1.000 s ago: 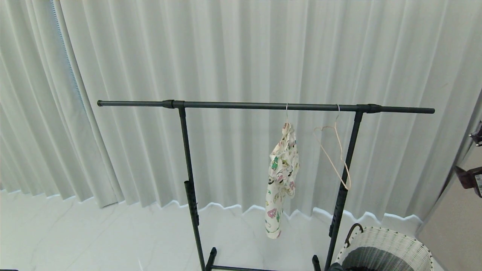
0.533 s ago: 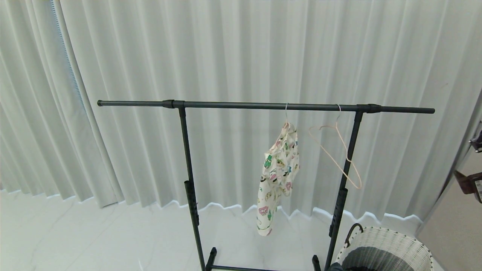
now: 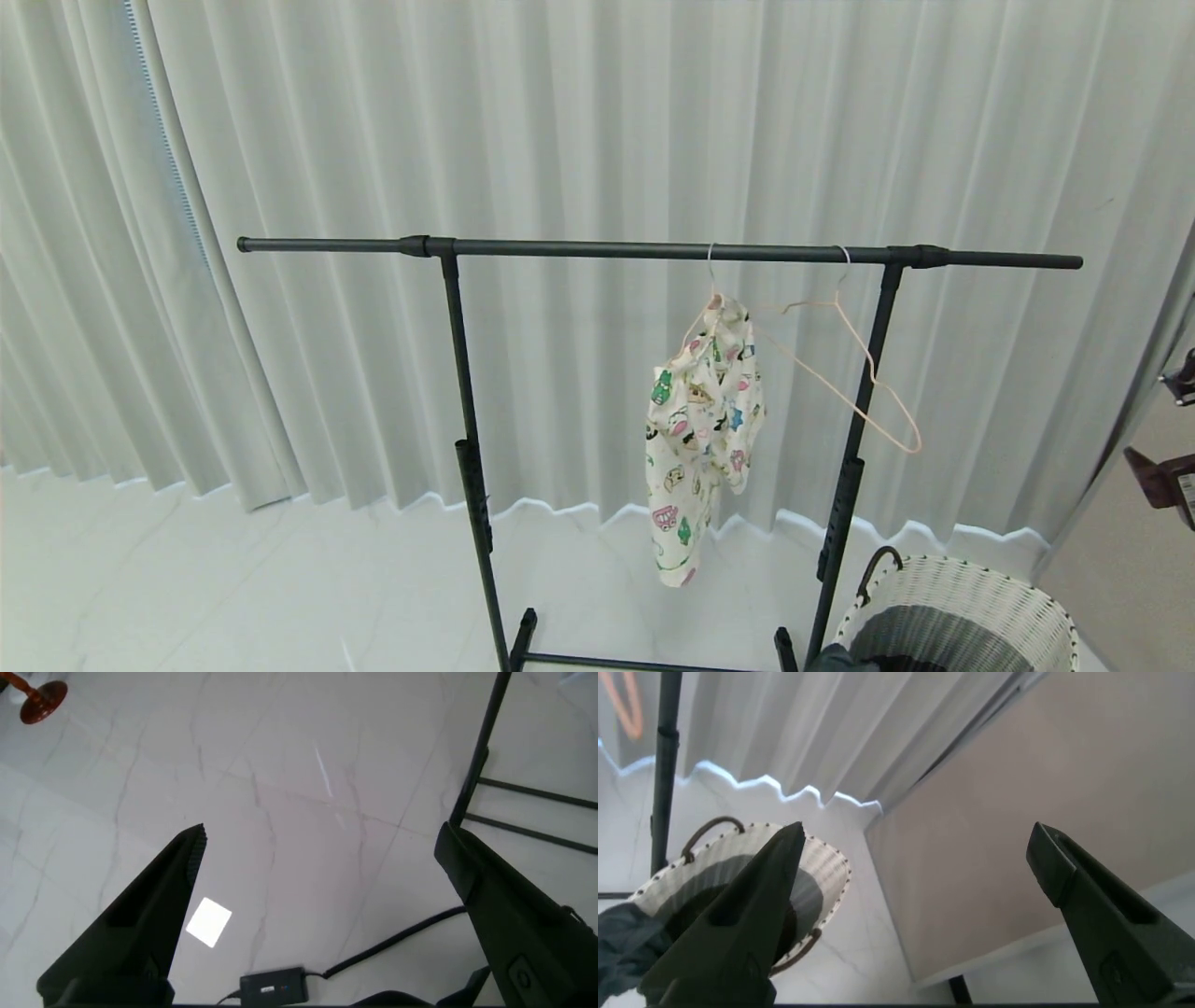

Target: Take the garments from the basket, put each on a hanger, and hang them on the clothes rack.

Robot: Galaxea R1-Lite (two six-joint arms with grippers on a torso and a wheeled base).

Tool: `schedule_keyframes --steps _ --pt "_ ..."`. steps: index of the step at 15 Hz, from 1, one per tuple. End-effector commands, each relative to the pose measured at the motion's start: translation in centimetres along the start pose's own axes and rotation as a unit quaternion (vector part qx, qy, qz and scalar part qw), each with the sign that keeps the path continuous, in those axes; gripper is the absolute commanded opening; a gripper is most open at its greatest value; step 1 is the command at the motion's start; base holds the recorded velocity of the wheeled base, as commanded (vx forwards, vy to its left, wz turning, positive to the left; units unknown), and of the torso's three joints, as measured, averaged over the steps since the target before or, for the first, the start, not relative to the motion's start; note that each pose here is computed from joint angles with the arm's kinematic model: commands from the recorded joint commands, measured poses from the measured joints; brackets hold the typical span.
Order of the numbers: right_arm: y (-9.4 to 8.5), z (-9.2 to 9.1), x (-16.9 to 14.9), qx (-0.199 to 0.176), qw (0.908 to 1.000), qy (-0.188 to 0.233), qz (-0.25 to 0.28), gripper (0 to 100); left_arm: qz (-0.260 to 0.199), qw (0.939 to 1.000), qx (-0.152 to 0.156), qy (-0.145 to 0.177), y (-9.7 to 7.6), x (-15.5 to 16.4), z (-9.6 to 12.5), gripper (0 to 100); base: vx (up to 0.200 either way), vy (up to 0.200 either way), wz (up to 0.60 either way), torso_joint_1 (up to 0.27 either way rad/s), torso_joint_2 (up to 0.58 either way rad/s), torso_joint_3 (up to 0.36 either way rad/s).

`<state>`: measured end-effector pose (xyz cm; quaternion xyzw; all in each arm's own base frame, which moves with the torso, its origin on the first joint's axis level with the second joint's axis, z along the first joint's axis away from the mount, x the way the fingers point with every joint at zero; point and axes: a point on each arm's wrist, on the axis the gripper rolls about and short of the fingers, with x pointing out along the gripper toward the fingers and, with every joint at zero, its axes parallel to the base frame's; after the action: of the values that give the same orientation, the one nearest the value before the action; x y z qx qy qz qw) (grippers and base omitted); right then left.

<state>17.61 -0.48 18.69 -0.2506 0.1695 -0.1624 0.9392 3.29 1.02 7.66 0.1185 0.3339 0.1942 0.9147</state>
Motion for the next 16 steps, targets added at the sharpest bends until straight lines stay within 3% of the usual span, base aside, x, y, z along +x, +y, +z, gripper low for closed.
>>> schedule_keyframes --steps 1,7,10,16 --pt "0.1 -0.1 0.1 -0.002 1.0000 0.003 0.002 100 0.000 1.0000 0.000 0.001 0.0 0.0 0.0 100 0.000 0.000 0.00 -0.237 0.49 0.251" --pt "0.3 -0.4 0.3 -0.006 0.9999 0.010 0.006 100 -0.005 1.0000 -0.003 -0.001 0.0 0.0 0.0 100 0.000 0.000 0.00 -0.248 0.52 0.262" --pt "0.5 -1.0 0.1 -0.009 0.9998 0.018 0.009 100 -0.035 0.9982 -0.048 0.002 -0.2 0.0 0.0 100 0.000 0.000 0.00 -0.240 0.50 0.259" --pt "0.7 -1.3 0.1 -0.013 0.9996 0.023 0.012 100 -0.041 0.9980 -0.048 -0.006 -0.2 -0.1 -0.1 100 0.000 0.000 0.00 -0.230 0.48 0.245"
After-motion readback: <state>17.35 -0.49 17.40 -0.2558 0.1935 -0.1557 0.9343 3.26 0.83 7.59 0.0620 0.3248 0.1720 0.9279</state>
